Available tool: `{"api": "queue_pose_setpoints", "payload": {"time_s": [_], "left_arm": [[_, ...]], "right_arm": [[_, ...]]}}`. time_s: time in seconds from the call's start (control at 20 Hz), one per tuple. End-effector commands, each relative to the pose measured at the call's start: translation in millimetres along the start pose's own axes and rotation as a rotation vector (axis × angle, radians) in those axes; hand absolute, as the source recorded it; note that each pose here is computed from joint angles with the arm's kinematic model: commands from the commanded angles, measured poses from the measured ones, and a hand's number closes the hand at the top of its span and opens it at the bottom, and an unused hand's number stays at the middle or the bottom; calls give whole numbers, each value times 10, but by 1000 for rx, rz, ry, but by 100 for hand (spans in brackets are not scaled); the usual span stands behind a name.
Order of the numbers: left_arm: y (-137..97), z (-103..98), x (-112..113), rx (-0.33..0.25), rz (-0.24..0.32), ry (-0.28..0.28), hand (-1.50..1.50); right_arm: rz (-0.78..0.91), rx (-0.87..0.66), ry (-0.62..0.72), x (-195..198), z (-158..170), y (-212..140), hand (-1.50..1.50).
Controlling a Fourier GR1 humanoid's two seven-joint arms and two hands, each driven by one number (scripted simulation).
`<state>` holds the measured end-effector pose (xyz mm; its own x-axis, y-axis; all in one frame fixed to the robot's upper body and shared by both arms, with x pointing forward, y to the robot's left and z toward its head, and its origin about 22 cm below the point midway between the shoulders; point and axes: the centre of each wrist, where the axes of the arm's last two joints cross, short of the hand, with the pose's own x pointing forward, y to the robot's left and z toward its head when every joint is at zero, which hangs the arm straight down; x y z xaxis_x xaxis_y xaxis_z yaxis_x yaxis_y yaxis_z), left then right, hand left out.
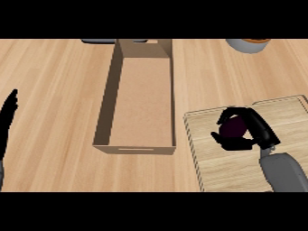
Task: Pick the eggplant from the tray and place it in the cardboard box
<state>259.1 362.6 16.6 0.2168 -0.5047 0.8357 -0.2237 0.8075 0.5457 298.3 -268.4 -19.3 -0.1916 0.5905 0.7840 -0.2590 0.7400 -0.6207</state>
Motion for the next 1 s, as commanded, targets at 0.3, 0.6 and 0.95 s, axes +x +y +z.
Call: {"api": "queue_pose_setpoints", "payload": {"time_s": [0.3,0.6,0.95], "left_arm": [[-201,-16,199,-29,19,-21,0],[-208,-96,249,-65,16,-77,0],[-192,-122,274,-46,-3,-63,0]], "right_arm": [[296,-96,-91,240,-417,-659,150],[700,172,-319,588,-687,-1343,150],[622,28,-628,900,-1115,-1643,150]]}}
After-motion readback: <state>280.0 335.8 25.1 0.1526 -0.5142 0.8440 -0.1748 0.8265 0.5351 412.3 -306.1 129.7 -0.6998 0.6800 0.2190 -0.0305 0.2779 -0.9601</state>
